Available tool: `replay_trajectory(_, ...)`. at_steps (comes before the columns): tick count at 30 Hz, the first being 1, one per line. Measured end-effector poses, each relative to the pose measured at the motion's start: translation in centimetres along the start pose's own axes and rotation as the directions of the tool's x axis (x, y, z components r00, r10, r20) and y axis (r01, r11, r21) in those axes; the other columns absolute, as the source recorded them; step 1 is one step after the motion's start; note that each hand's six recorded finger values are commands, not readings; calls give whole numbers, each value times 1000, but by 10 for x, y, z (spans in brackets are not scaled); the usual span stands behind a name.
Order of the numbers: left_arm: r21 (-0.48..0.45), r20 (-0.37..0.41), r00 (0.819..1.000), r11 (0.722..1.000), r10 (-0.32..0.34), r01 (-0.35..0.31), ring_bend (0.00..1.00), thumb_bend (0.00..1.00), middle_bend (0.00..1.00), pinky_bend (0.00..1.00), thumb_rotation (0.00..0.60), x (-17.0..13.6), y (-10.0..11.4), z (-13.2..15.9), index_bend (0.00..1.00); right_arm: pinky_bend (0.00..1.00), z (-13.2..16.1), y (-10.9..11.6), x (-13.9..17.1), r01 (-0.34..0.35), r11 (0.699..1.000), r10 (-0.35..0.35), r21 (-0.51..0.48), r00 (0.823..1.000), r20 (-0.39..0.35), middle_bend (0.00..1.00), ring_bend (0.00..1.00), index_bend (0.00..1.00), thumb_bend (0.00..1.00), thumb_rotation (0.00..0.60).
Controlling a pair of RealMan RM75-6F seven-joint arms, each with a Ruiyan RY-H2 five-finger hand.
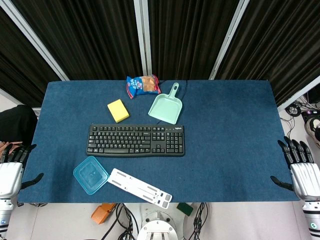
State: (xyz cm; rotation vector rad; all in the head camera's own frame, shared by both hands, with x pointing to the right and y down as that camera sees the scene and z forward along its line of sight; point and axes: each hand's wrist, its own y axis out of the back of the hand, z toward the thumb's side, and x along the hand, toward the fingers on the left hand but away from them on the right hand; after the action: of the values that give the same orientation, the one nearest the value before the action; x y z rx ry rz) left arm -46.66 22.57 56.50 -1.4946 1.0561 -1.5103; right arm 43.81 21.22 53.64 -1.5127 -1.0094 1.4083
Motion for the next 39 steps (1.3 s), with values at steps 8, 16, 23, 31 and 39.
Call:
replay_trajectory(8,8,39,999,1000,-2,2,169,173,186,30,600,5,2,9,153,0,2,-1,-5,-5,1000,5,0,1000,1,4,0,0,124,600)
replay_trajectory(16,23,152,988,999,-30,27,337,173,341,170,600,34,-3,38,153,0,-2,3,1,11,1000,-11,-4,1000,8,4,0,0,125,600)
replay_trajectory(23,76,249,959,990,-138,122,819,372,778,760,600,75,-23,69,217,0,-6,2,4,7,1000,-7,-7,1000,22,4,0,0,124,600)
replay_trajectory(31,127,230,905,933,-357,336,967,659,920,888,600,115,-65,87,228,0,-9,1,4,2,1000,-1,-4,999,38,0,0,0,124,600)
replay_trajectory(39,143,201,872,894,-446,424,969,668,921,889,600,140,-92,101,228,0,-8,-1,2,-6,1000,6,0,999,40,0,0,0,125,600)
